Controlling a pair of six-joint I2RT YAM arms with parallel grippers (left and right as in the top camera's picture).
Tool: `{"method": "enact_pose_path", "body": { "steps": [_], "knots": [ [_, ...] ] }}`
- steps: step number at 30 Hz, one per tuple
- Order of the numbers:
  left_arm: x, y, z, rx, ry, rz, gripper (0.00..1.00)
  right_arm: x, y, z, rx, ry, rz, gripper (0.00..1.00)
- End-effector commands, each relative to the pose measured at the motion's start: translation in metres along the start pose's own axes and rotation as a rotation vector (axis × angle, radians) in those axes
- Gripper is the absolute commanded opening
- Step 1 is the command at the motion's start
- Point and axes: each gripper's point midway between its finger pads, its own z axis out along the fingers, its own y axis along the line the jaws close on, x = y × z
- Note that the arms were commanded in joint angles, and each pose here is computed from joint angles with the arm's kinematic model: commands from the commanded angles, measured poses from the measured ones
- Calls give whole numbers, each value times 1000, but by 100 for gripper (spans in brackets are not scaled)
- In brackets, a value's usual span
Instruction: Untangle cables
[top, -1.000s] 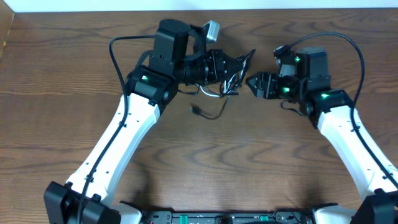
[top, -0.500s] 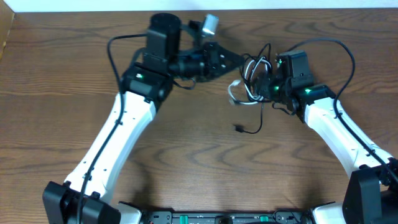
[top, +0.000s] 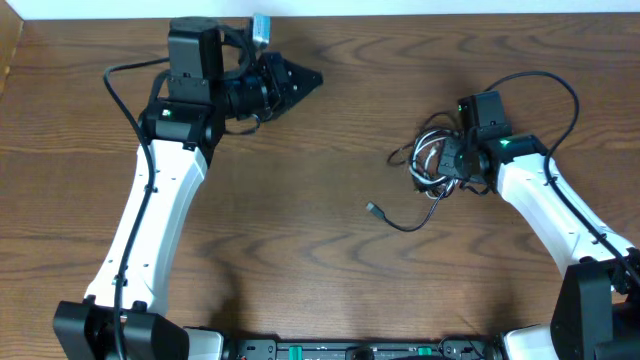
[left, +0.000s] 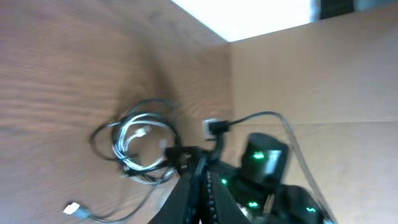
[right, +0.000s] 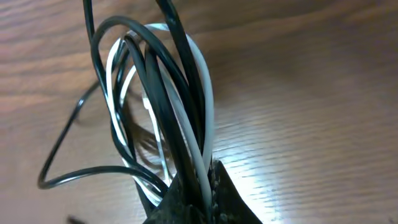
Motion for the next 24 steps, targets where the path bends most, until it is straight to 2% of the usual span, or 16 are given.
{"method": "enact_pose_path", "body": {
  "steps": [1, 5, 10, 18, 24],
  "knots": [
    [4, 9, 0, -84, -15, 128, 7, 6, 12, -1, -76, 34, -67, 1],
    [27, 24, 19, -152, 58, 169, 7, 8, 38, -5, -224, 55, -81, 1],
    [53, 22, 46, -148, 147, 261, 9, 6, 93, -27, -555, 52, -183, 1],
    [56, 29, 58, -169, 166, 359, 38, 3, 128, -72, -936, 39, -290, 1],
    [48, 44, 61, -243, 149, 520, 58, 6, 124, -78, -980, 63, -286, 1]
  ]
}}
